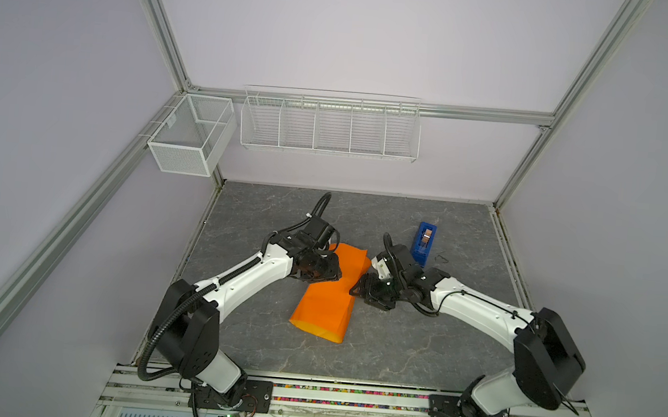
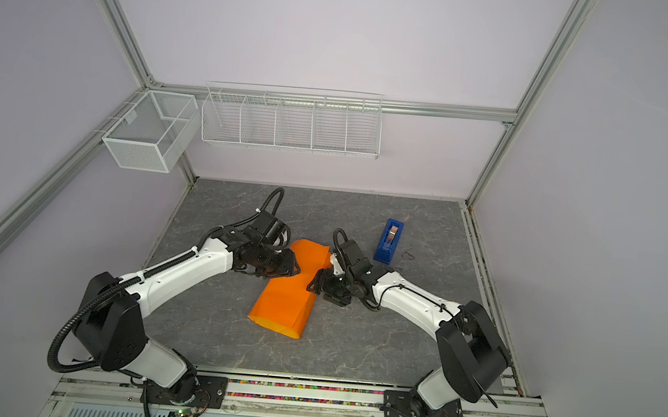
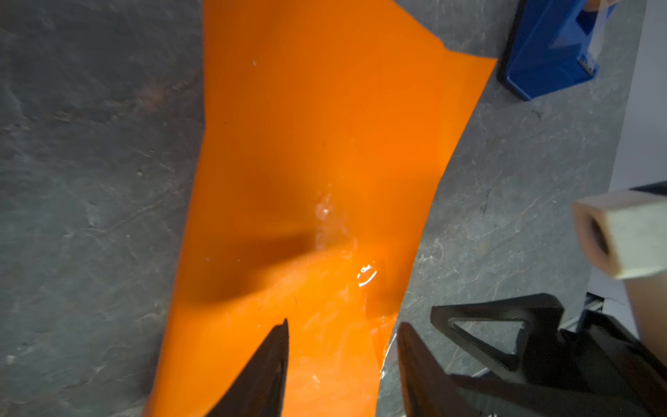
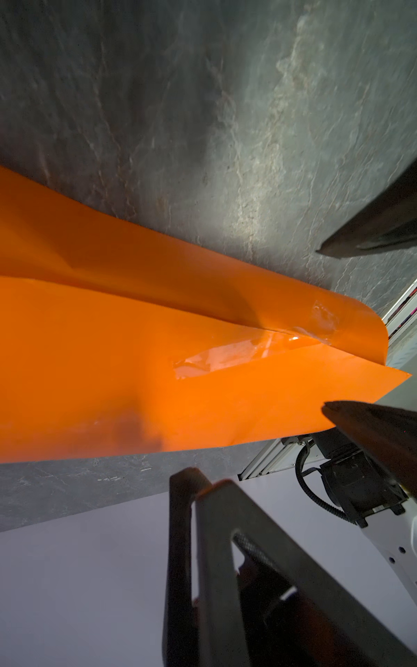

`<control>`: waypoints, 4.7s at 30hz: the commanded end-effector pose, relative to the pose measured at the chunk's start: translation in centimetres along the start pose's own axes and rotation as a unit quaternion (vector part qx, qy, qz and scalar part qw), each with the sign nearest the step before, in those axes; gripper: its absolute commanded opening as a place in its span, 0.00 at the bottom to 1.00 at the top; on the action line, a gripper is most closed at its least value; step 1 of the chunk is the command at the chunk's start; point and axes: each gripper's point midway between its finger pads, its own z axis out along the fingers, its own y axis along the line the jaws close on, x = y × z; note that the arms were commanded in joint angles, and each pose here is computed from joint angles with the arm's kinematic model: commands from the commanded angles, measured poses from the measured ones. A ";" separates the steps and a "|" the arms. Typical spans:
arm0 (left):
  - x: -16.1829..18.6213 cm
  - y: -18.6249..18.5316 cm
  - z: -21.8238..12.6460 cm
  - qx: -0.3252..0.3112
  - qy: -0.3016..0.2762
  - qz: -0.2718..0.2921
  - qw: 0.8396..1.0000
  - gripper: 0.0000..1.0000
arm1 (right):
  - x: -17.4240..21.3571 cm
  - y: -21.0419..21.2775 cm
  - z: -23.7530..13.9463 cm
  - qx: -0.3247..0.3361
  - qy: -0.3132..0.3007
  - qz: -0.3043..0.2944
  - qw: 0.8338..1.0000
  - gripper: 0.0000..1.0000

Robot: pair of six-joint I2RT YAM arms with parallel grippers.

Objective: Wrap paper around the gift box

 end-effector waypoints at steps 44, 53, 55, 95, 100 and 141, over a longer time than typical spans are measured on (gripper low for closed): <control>-4.5 0.3 6.9 0.058 0.020 -0.058 0.996 0.66 | -13.2 -2.7 1.8 -0.003 0.025 -0.074 0.997 0.43; -8.0 -0.1 7.0 0.047 0.004 -0.046 0.998 0.65 | -17.2 -2.8 1.0 0.001 0.005 -0.075 0.997 0.43; -7.7 0.1 6.4 0.041 0.000 -0.041 0.998 0.65 | -17.2 -3.0 -0.1 0.007 -0.002 -0.075 0.997 0.45; 1.0 1.7 2.1 0.023 -0.021 -0.025 0.999 0.67 | -4.6 -2.7 -3.2 0.055 -0.026 -0.132 0.989 0.93; 1.6 3.1 1.5 0.002 -0.059 0.015 0.998 0.67 | -3.0 -3.6 -2.6 0.089 -0.059 -0.152 0.983 0.95; 1.8 4.8 8.2 -0.001 -0.081 0.006 0.997 0.49 | -5.5 -7.4 2.7 0.148 -0.174 -0.197 0.953 0.52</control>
